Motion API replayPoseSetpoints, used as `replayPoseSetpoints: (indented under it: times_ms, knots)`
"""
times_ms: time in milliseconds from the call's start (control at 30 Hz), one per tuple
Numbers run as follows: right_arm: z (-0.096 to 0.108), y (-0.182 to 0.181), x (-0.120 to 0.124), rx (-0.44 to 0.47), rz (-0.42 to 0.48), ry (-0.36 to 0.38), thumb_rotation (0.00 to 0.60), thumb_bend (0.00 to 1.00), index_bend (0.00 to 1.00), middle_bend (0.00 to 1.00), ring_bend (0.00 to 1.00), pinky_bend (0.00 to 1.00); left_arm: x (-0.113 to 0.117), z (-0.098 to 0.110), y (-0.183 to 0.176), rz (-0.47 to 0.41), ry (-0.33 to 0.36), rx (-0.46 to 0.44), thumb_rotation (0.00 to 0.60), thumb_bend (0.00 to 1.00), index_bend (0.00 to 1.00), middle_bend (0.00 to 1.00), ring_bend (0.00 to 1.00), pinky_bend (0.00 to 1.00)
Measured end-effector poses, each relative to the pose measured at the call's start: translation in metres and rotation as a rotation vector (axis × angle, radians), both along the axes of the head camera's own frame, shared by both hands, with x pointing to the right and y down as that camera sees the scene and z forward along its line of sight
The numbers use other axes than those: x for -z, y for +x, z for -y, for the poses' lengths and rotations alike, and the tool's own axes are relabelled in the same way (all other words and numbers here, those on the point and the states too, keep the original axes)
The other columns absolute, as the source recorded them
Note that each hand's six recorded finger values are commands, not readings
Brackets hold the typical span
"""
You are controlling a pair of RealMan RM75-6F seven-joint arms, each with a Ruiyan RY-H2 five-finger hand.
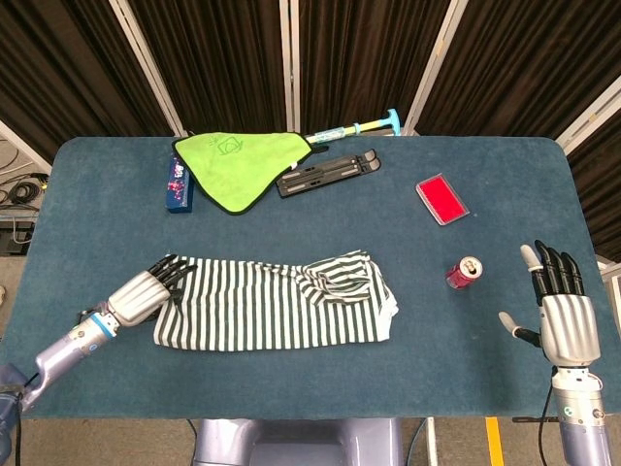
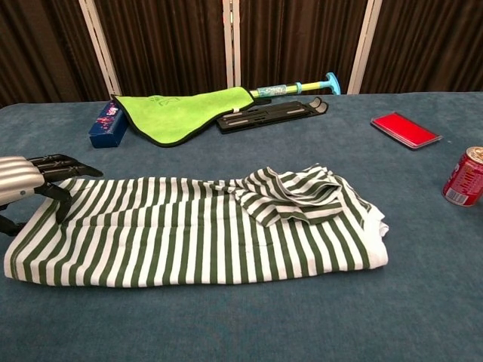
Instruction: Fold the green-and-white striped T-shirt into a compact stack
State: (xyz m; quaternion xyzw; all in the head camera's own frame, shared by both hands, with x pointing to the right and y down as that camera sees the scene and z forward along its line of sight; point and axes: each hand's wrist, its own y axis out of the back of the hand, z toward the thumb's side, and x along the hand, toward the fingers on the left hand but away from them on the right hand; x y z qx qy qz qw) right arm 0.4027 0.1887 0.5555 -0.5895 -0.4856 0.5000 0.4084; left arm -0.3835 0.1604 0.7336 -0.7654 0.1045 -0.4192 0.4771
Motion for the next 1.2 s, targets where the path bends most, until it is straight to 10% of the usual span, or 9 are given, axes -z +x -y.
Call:
replayPoseSetpoints:
  times_ms: [900, 1200]
  knots:
    - [-0.002, -0.006, 0.002, 0.013, 0.008, 0.001, 0.6, 0.0, 0.0, 0.0, 0.0, 0.0, 0.023, -0.001, -0.168, 0.348, 0.006, 0.403, 0.6, 0.62, 0.85, 0.0, 0.0, 0.0]
    - [-0.002, -0.005, 0.003, 0.008, 0.009, 0.002, 0.6, 0.0, 0.0, 0.0, 0.0, 0.0, 0.036, 0.012, -0.149, 0.206, 0.063, 0.427, 0.6, 0.62, 0.85, 0.0, 0.0, 0.0]
